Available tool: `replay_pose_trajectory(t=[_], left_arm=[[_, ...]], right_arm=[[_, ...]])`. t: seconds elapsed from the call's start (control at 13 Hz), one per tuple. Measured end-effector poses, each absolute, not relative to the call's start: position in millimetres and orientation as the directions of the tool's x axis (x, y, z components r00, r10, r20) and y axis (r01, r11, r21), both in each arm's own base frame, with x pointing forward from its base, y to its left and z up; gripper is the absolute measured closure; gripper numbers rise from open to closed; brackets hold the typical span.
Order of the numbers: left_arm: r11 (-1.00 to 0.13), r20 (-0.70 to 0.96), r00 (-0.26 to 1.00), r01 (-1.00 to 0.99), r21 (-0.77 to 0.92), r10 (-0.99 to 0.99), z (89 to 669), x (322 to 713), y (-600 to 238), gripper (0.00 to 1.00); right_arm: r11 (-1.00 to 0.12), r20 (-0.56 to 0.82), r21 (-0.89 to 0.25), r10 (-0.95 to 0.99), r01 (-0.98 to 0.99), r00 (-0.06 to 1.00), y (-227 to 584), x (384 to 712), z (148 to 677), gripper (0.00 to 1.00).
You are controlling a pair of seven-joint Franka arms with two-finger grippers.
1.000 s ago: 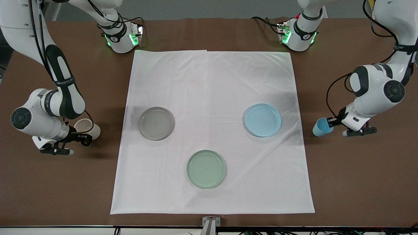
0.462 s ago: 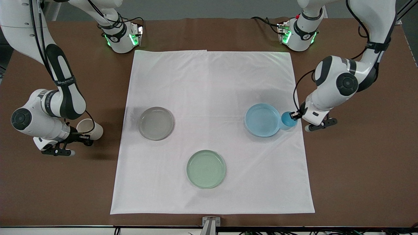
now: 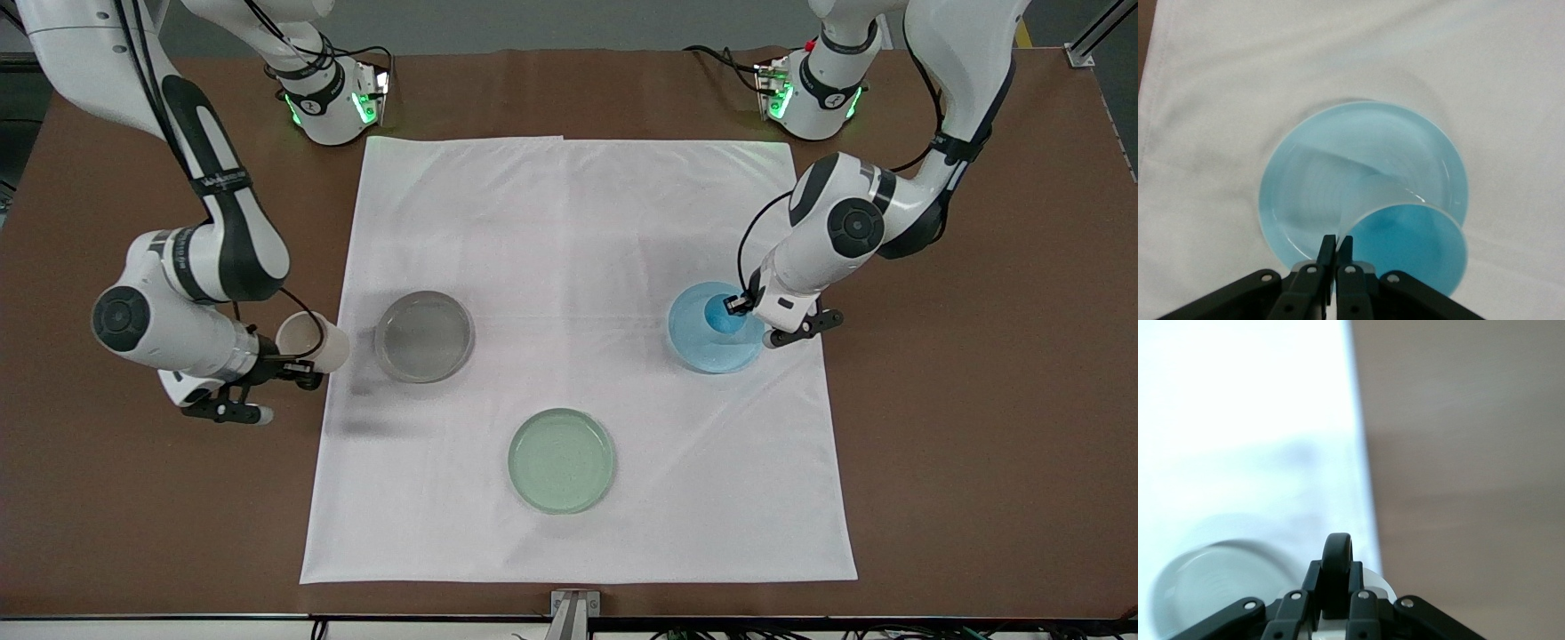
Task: Place blue cup in blue plate and white mug in gray plate
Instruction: 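Carry the blue cup over the blue plate while the right gripper carries the mug, then lower the blue cup onto the blue plate while the right gripper lowers the mug, then open the left gripper and withdraw it from the blue cup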
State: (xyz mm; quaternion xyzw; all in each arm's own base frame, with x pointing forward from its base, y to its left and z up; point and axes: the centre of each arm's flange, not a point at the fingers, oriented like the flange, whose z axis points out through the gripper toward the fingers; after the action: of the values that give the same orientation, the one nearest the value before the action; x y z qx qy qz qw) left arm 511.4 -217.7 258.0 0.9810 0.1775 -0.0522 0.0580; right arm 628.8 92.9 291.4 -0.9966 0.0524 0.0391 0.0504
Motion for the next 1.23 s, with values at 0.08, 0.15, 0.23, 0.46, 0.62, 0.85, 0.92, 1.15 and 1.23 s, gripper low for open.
replay_pose_trajectory(t=[0.08,0.15,0.23,0.46,0.62,0.85,0.92,1.15,1.23], left_arm=[[-0.926,-0.127,0.928,0.364,0.102,0.351,254,514,-216,0.85],[-0.922,-0.125,0.925,0.371,0.108,0.358,254,519,-214,0.74],[-0.918,-0.116,0.924,0.377,0.118,0.365,260,526,-212,0.64],[-0.917,-0.099,0.923,0.381,0.121,0.371,310,560,-211,0.33],[-0.93,-0.081,0.935,0.352,0.111,0.344,373,590,-207,0.11],[-0.966,0.028,0.965,0.259,0.025,0.26,452,618,-175,0.0],[-0.97,0.056,0.969,0.242,-0.016,0.241,470,621,-164,0.0],[-0.967,0.059,0.972,0.233,-0.102,0.228,522,618,-122,0.0],[-0.971,0.061,0.977,0.211,-0.115,0.205,540,615,-106,0.0]], right_arm=[[-0.991,-0.091,-0.102,-0.072,-0.081,0.993,115,623,289,0.81],[-0.993,-0.094,-0.103,-0.05,-0.059,0.994,134,618,286,0.81],[-0.994,-0.092,-0.103,-0.037,-0.047,0.995,152,613,285,0.81],[-0.993,-0.079,-0.101,-0.048,-0.056,0.996,194,599,279,0.81],[-0.994,-0.074,-0.09,-0.059,-0.066,0.995,215,592,277,0.81],[-0.997,-0.062,-0.037,-0.06,-0.063,0.996,233,582,268,0.81],[-0.998,-0.057,-0.017,-0.06,-0.061,0.997,235,579,262,0.81],[-0.998,-0.04,-0.005,-0.058,-0.059,0.997,233,571,246,0.81],[-0.998,-0.038,-0.007,-0.059,-0.059,0.998,232,569,242,0.81]])
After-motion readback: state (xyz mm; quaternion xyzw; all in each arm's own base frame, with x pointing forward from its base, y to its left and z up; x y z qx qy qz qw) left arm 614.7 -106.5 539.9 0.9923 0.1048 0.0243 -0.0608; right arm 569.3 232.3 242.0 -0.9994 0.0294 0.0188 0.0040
